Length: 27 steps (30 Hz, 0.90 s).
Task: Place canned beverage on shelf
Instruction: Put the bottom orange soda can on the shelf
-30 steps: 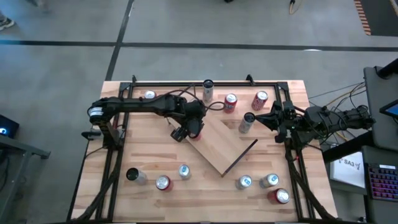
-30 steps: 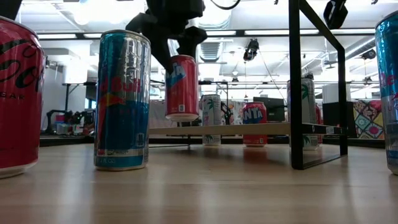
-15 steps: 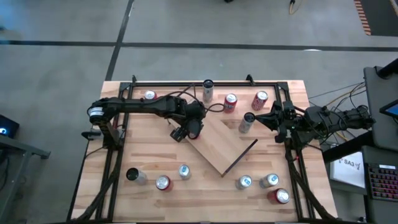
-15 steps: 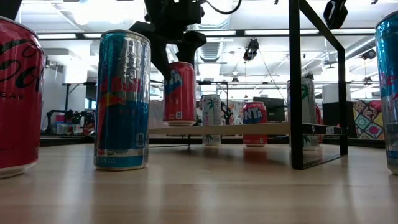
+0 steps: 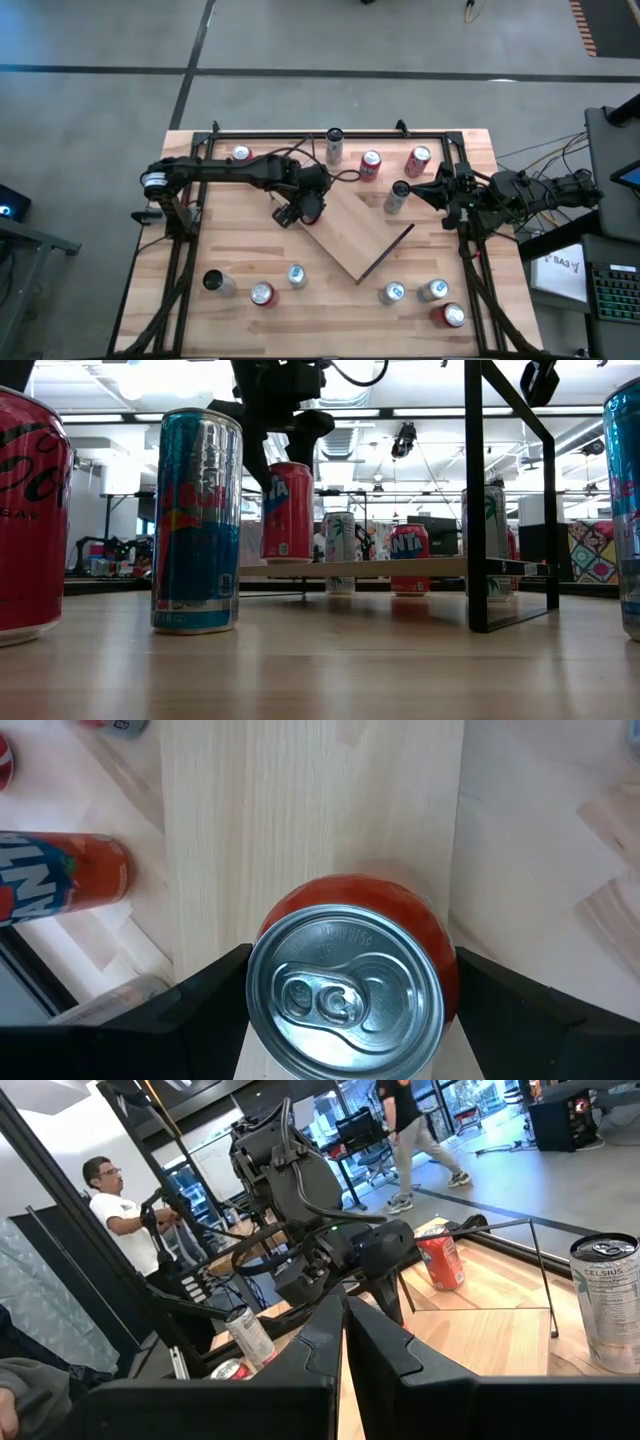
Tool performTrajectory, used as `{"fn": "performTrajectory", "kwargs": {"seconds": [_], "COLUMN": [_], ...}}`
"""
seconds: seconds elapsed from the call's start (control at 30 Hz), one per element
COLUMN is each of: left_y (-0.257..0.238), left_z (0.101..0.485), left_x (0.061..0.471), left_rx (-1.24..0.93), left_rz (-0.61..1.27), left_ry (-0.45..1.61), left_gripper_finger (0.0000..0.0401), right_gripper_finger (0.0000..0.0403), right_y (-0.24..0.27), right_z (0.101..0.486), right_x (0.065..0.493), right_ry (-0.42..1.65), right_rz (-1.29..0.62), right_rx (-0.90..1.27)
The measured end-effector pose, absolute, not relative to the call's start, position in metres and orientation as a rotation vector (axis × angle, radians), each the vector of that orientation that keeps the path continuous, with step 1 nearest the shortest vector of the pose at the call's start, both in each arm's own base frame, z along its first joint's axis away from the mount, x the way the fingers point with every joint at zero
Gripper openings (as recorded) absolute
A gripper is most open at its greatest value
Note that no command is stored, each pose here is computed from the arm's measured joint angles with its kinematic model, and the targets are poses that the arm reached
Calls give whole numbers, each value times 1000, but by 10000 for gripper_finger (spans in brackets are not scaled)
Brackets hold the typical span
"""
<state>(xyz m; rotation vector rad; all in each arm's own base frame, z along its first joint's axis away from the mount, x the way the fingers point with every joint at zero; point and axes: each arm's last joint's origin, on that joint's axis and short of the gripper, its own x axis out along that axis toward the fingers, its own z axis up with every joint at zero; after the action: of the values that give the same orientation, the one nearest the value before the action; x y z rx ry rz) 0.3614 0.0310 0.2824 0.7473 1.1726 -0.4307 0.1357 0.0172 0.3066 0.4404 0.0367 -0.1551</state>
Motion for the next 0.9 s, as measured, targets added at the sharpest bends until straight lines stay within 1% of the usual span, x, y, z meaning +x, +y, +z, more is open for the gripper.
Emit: {"fn": "performTrajectory", "kwargs": {"seconds": [0.27,0.53,0.9], "left_y": [31,31,31], "left_z": [282,282,282], "left_x": [362,362,362], "left_rx": [745,741,715], "left_rz": [-429,-426,-408], "left_ry": [1170,1171,1175], "left_gripper_finger": [286,308,311], "right_gripper_finger": [9,9,9], "right_y": [17,17,17], "right_z": [307,307,307], "right_x": [136,136,136], "right_ry": [37,37,37], "right_rz": [-155,-155,-155], "right_rx": [440,441,440]}}
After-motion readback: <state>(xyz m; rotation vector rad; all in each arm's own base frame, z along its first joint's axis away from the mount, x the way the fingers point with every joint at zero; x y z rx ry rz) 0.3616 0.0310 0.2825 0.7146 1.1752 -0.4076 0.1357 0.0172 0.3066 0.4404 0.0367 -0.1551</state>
